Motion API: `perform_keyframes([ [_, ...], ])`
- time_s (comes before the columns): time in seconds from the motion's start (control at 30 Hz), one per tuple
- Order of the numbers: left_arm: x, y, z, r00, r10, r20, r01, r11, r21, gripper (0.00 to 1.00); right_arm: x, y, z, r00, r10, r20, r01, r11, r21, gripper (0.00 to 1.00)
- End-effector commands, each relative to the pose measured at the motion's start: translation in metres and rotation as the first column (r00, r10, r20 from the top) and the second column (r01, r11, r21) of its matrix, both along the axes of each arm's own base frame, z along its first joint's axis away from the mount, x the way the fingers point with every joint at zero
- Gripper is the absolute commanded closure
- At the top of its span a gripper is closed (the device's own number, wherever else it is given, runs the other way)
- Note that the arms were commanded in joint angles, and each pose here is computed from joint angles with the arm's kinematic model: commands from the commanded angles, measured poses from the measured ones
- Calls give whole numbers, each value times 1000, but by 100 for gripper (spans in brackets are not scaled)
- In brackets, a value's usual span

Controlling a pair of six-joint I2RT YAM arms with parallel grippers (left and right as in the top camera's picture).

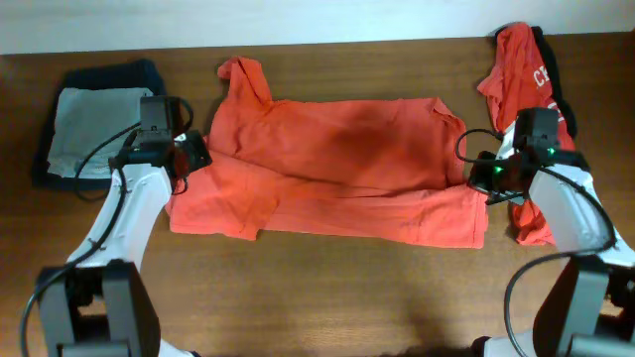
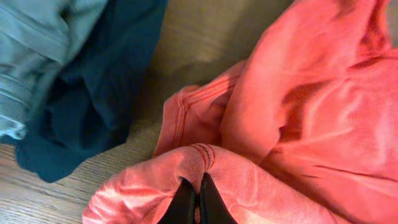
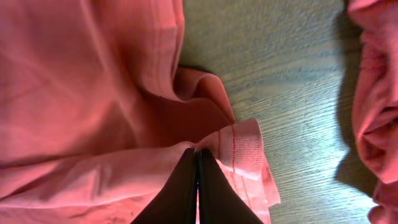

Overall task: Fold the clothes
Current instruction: 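Lower the folded hem onto the shirt with both grippers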

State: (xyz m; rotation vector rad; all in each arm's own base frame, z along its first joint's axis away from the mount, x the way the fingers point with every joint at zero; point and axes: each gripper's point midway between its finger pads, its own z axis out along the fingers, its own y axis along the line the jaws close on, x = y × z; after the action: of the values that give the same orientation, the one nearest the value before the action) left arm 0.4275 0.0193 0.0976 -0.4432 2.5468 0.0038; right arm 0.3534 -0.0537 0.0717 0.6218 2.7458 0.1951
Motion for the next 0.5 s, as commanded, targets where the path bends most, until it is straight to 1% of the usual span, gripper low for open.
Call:
perform_keyframes([
  [0.0, 4, 8, -13, 1000, 14, -28, -13, 1000, 26, 99, -2, -1, -13, 999, 6, -37, -7, 1000, -11, 96],
  [0.2, 4, 19, -24, 998, 49, -51, -44, 995, 85, 99, 0, -8, -19, 999, -5, -45, 3, 999, -43, 96],
  [0.47, 14, 19, -22, 999, 50, -10, -48, 995, 86, 99, 8, -11, -16, 1000, -7, -13, 6, 998, -56, 96],
])
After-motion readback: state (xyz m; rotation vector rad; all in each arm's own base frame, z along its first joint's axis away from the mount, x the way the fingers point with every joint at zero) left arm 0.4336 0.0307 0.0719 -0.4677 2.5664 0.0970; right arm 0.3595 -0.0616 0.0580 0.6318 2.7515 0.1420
